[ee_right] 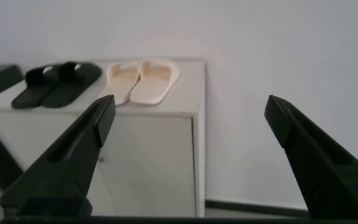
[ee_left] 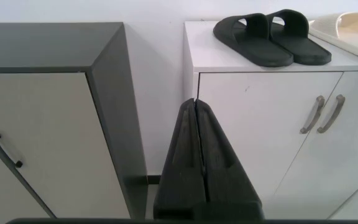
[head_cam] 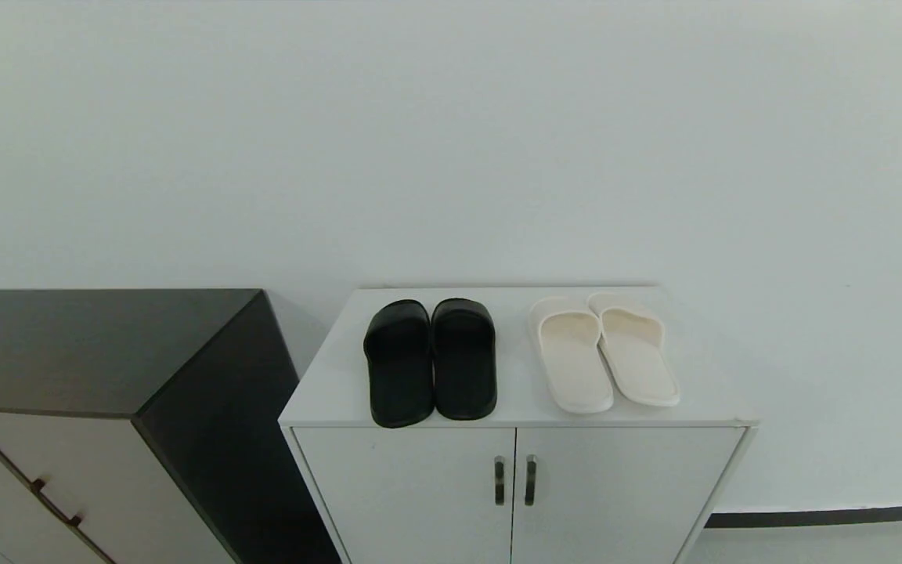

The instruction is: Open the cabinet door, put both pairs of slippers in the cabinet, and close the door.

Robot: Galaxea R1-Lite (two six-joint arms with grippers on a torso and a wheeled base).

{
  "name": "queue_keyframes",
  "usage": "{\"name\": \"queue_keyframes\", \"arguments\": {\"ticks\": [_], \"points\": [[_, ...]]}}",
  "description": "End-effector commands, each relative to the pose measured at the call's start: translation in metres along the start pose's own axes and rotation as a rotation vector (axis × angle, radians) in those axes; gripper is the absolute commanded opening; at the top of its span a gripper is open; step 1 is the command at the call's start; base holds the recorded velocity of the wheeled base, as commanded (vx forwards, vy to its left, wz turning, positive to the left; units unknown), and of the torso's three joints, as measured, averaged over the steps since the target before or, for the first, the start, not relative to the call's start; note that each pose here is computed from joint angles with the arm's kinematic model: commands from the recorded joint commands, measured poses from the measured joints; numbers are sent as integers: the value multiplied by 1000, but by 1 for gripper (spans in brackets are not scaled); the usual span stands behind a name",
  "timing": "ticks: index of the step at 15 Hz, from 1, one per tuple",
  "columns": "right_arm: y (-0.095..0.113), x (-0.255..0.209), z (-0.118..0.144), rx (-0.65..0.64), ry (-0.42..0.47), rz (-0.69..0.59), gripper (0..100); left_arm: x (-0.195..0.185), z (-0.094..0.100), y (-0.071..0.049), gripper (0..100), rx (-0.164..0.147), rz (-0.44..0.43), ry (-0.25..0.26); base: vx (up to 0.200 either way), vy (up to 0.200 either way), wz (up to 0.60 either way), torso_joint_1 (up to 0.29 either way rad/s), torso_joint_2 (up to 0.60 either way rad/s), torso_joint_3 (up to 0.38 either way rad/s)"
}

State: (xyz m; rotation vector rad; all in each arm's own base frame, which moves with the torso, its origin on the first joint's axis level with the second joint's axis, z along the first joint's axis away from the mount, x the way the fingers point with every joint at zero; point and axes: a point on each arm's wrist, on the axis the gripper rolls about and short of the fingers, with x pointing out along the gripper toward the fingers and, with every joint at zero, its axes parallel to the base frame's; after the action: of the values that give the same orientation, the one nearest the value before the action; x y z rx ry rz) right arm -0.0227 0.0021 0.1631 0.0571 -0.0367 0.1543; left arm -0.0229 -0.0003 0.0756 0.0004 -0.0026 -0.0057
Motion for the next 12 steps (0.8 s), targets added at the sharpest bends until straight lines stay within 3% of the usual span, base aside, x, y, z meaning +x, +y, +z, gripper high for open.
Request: {"name": "queue_keyframes", "arguments": {"ticks": [1,5,7,9,12], "points": [[-4,58,24,42,219,52,100,0,0,0,0,3,-7,1,0,0,0,0,0,0],[4,124,48,93,326,105,100,0,0,0,0,6,-17,2,0,0,0,0,0,0],[43,154,51,106,383,114,100,0,0,0,0,6,-17,1,0,0,0,0,0,0],[69,174,47,106,363,89,100,0,0,0,0,6,-17,1,0,0,0,0,0,0],[86,206,43,103,355,62,100,0,0,0,0,6,-17,2,0,0,0,0,0,0]]}}
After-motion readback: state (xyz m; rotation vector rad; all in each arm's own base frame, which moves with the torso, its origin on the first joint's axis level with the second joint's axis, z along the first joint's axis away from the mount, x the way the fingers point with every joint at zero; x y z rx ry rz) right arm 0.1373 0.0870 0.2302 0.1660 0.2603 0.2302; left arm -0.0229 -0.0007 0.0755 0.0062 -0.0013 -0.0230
